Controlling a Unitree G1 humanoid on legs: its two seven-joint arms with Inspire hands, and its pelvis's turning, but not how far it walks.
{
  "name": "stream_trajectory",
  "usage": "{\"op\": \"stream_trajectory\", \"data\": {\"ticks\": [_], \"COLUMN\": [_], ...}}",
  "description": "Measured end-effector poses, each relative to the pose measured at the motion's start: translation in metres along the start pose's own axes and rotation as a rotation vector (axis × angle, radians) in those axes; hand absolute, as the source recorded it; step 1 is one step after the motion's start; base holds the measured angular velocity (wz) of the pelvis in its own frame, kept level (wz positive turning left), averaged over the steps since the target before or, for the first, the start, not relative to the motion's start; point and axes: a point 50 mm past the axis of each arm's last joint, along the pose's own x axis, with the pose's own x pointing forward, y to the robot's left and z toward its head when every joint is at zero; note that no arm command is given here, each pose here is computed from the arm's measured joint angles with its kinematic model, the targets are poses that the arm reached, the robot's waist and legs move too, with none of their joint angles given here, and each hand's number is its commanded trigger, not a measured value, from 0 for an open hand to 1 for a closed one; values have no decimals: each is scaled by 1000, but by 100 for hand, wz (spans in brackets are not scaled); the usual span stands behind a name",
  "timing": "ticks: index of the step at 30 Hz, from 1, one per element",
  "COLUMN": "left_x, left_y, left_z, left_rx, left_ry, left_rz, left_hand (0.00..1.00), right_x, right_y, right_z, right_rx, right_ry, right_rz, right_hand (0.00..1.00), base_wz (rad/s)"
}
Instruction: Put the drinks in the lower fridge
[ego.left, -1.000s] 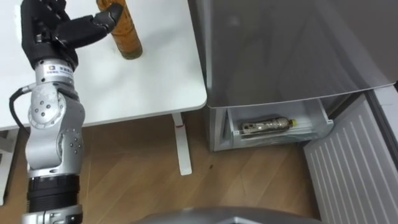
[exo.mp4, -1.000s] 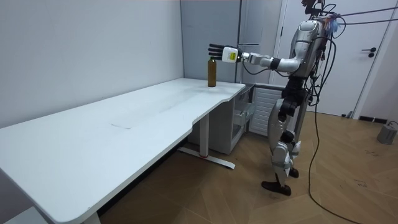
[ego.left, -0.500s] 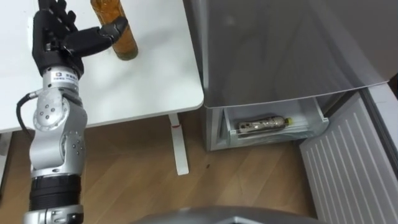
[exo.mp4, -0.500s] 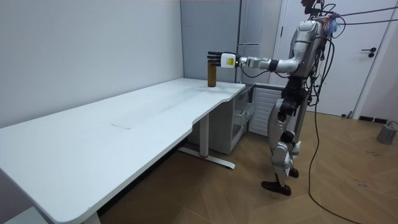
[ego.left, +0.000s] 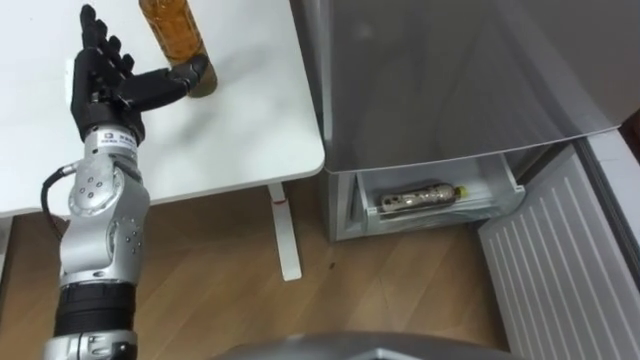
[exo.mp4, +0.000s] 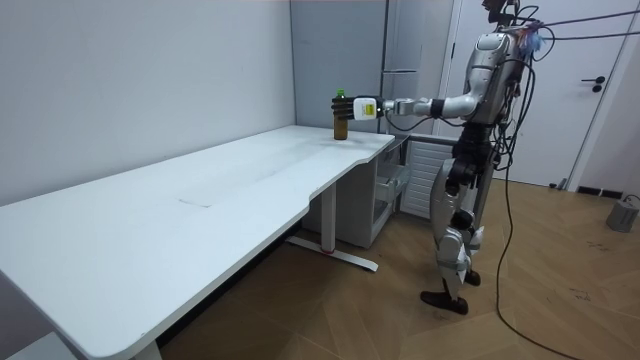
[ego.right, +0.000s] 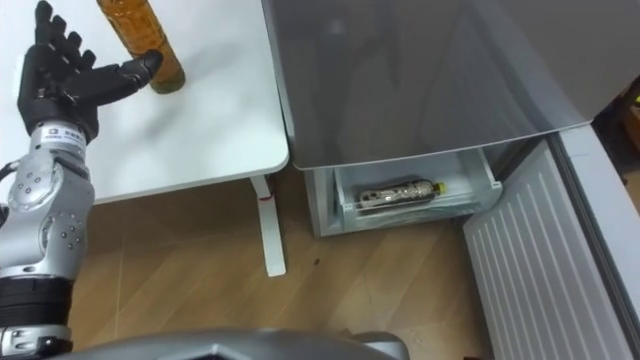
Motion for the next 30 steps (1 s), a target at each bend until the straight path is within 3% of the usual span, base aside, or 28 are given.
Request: {"op": "stream_trajectory", "data": {"ticks": [14,24,30], "left_x": [1,21,37], "left_y": [1,2,6], "left_z": [0,4,9], "left_rx": [2,43,-62], "left_ry": [11,40,59], "left_rz": [32,46,78], "left_hand": [0,0,0], "right_x": [-1,-1,-2], "right_y": [2,7,6], "right_z": [-8,-1,-6], "right_rx": [-24,-4,9], "right_ry": [37,8,3], "right_rz": [11,53,50], "right_hand": [0,0,0], "base_wz": [-7,-3,-5]}}
